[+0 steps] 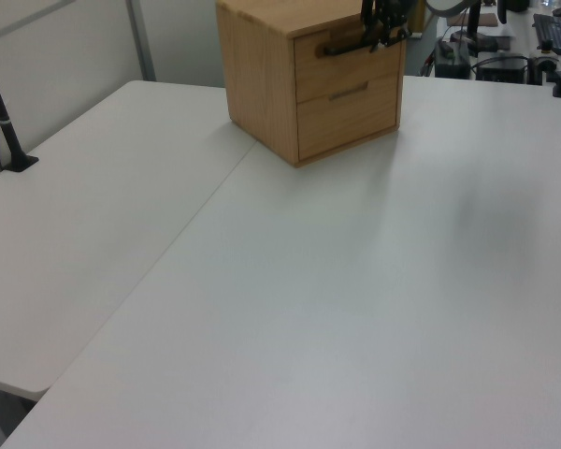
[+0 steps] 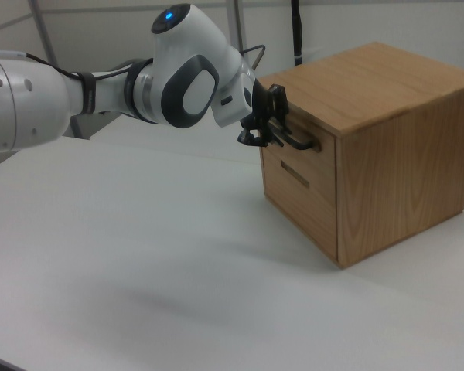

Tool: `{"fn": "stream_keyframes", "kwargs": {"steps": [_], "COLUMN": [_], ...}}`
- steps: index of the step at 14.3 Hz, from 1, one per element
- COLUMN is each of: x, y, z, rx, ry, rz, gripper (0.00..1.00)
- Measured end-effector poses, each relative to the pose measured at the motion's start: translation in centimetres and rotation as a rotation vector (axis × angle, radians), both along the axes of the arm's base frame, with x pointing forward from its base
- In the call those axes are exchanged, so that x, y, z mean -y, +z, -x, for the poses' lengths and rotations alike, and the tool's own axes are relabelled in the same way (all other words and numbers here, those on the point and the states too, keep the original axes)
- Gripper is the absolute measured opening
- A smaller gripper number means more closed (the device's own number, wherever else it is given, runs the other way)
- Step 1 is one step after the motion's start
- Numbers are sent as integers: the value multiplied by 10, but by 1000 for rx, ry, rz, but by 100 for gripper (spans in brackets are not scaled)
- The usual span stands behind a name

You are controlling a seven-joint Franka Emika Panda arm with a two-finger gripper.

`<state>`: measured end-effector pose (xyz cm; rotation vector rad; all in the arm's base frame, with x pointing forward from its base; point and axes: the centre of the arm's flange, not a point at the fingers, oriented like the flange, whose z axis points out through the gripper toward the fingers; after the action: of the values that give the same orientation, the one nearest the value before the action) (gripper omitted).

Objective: Open the drawer by sliding it
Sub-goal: 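Lower the gripper onto the black handle and close it around the bar, then pull the handle straight out, sliding the upper drawer open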

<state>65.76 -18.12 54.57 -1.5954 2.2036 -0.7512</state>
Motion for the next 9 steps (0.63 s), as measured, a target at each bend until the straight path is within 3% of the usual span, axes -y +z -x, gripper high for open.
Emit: {"fn": "stream_keyframes", "kwargs": {"steps": [1, 2, 9], "x": [0, 0, -7], "y": [-1, 0, 3], "z": [-1, -1, 9], "rx": [1, 13, -11], "ry": [-1, -14, -11], "rz": [0, -6, -8], "gripper": [28, 17, 17]}}
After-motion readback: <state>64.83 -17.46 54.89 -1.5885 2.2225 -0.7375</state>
